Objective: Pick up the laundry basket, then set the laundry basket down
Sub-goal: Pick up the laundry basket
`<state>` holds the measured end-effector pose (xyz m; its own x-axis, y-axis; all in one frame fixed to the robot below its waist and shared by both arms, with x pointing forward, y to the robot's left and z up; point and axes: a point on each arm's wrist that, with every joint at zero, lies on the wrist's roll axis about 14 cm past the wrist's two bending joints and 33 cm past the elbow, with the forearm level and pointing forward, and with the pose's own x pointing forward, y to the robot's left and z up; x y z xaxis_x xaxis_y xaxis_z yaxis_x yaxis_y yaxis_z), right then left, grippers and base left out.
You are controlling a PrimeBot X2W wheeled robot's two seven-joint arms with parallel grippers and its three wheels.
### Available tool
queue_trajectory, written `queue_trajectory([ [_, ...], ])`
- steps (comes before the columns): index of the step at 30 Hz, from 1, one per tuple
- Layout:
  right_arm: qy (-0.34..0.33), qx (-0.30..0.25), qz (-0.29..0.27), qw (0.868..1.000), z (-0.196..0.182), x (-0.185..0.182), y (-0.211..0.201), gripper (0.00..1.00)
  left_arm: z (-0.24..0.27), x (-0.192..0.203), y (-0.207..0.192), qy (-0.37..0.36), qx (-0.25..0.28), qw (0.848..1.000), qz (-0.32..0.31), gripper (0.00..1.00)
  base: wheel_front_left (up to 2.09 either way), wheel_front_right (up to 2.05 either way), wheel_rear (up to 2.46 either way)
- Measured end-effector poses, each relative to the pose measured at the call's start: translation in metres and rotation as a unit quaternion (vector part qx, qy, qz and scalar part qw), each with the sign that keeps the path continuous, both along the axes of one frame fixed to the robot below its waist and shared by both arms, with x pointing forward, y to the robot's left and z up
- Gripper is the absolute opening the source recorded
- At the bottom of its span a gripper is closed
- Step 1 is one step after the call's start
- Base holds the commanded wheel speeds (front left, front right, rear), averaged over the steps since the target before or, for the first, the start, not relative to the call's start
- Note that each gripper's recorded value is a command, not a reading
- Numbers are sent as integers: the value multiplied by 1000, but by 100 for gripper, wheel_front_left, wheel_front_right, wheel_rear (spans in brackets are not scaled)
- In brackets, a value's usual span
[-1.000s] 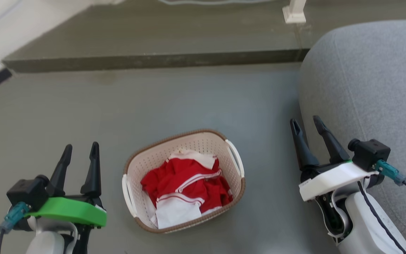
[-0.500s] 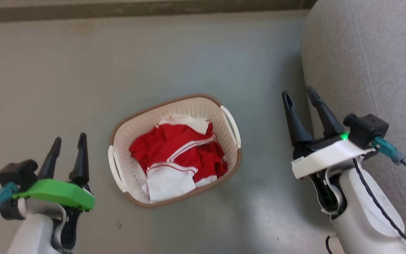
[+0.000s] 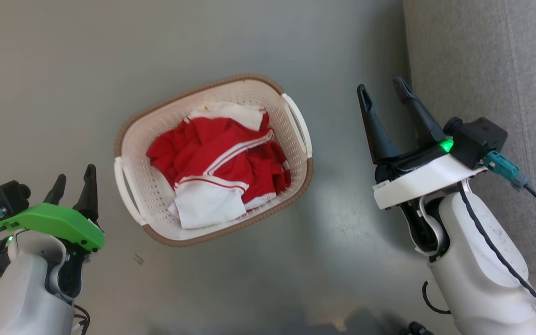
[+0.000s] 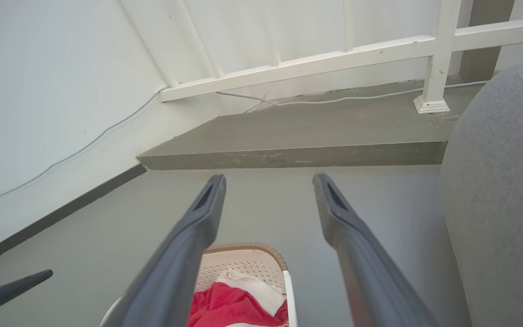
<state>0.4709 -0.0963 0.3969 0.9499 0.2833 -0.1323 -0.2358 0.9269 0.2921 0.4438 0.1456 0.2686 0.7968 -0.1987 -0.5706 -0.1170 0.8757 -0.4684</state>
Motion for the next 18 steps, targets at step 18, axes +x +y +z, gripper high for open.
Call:
queue_trajectory([
  [18,51,-1,-13,999,-53,13,-7,100,-97,-22,-29,174,-36,983,-47,100,0,0,0],
])
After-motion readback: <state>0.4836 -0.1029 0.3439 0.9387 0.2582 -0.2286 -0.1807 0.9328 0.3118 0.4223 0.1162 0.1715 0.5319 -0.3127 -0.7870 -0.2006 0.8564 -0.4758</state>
